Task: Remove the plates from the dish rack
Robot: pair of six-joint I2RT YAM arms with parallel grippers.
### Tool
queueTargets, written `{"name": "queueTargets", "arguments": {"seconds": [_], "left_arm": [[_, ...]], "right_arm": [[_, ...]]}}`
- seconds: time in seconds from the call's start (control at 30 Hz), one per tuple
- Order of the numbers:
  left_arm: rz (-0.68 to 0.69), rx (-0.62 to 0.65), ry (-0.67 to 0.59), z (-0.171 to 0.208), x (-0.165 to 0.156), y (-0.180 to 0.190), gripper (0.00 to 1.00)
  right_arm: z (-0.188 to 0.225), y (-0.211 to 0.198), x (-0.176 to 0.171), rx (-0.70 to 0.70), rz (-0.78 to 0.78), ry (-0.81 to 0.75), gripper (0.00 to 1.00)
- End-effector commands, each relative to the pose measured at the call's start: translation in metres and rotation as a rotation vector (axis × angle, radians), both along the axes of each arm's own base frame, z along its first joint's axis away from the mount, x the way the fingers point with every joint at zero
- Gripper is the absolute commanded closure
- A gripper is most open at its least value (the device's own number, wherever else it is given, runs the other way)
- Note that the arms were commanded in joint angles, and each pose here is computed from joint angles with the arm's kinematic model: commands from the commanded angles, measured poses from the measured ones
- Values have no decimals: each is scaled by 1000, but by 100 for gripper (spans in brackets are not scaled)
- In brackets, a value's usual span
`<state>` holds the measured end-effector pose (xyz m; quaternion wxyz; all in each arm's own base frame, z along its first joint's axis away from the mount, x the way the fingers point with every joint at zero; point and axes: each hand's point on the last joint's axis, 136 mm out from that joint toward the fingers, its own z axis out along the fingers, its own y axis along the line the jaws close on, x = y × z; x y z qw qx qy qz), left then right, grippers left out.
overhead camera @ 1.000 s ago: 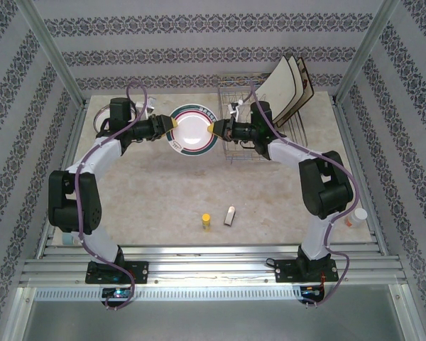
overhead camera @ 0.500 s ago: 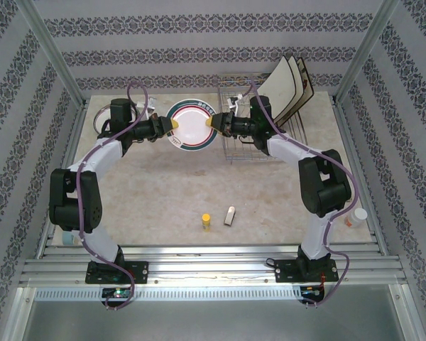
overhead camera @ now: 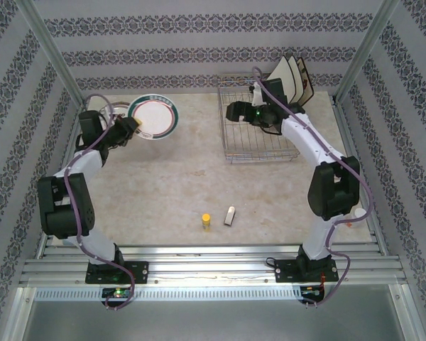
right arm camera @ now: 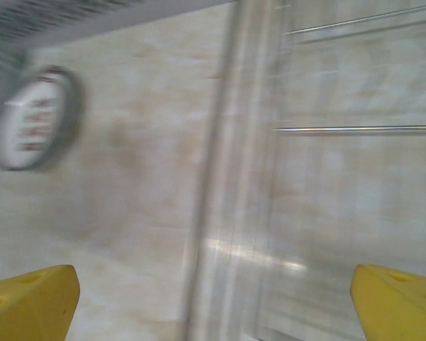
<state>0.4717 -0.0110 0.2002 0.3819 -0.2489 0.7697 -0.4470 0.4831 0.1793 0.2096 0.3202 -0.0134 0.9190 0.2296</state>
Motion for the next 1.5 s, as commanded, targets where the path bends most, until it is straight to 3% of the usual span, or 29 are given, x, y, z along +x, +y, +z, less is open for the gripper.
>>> {"name": "queueTargets", "arguments": {"seconds": [0.0, 0.13, 0.67, 1.03, 1.47], "left_arm": [[163, 45, -151, 47, 7, 36, 100], [269, 58, -142, 41, 10, 73, 100], [504, 47, -15, -32, 34, 163, 100], [546, 7, 48, -78, 55, 182, 100], [511, -29, 95, -100, 83, 186, 100]], "right_arm": [[-19, -78, -36, -475, -74, 107, 2], [-12, -102, -47, -580, -116, 92, 2], [12, -119, -68, -594, -117, 44, 2], [6, -117, -67, -594, -102, 60, 2], [0, -114, -57, -600, -97, 69, 2]]}}
